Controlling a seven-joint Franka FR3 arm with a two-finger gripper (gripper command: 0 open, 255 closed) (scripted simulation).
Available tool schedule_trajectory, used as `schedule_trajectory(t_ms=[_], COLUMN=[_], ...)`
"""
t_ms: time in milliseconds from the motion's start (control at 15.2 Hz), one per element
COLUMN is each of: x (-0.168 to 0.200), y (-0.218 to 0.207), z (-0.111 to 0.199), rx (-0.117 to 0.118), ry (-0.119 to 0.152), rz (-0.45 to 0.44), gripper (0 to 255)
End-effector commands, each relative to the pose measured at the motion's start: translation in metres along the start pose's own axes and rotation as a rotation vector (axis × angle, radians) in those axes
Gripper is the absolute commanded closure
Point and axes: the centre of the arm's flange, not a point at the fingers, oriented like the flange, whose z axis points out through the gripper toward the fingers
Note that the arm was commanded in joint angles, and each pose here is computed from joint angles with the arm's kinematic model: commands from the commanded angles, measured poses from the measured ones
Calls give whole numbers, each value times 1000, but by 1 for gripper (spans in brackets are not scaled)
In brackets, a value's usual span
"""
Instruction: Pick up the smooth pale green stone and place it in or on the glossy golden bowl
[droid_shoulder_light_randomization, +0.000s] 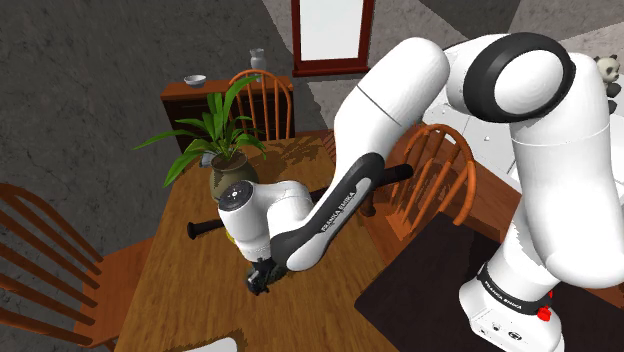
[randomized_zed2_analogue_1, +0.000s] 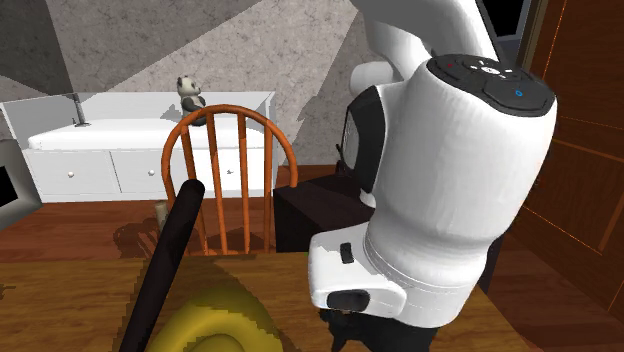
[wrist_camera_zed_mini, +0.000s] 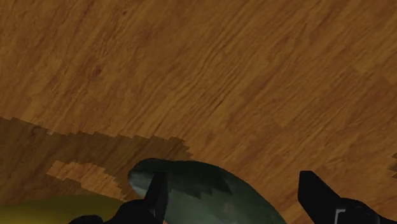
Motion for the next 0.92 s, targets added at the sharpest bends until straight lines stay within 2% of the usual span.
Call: schedule_trajectory(t_ms=[0, 66, 528, 858], x=[14, 21, 19, 19], y=[-34, -47, -44, -44], z=[-7, -7, 29, 32], rx=[-66, -90, -90, -90], ry=[-40, -55, -55, -55], rz=[22, 30, 30, 30], gripper=[0, 0, 0, 0])
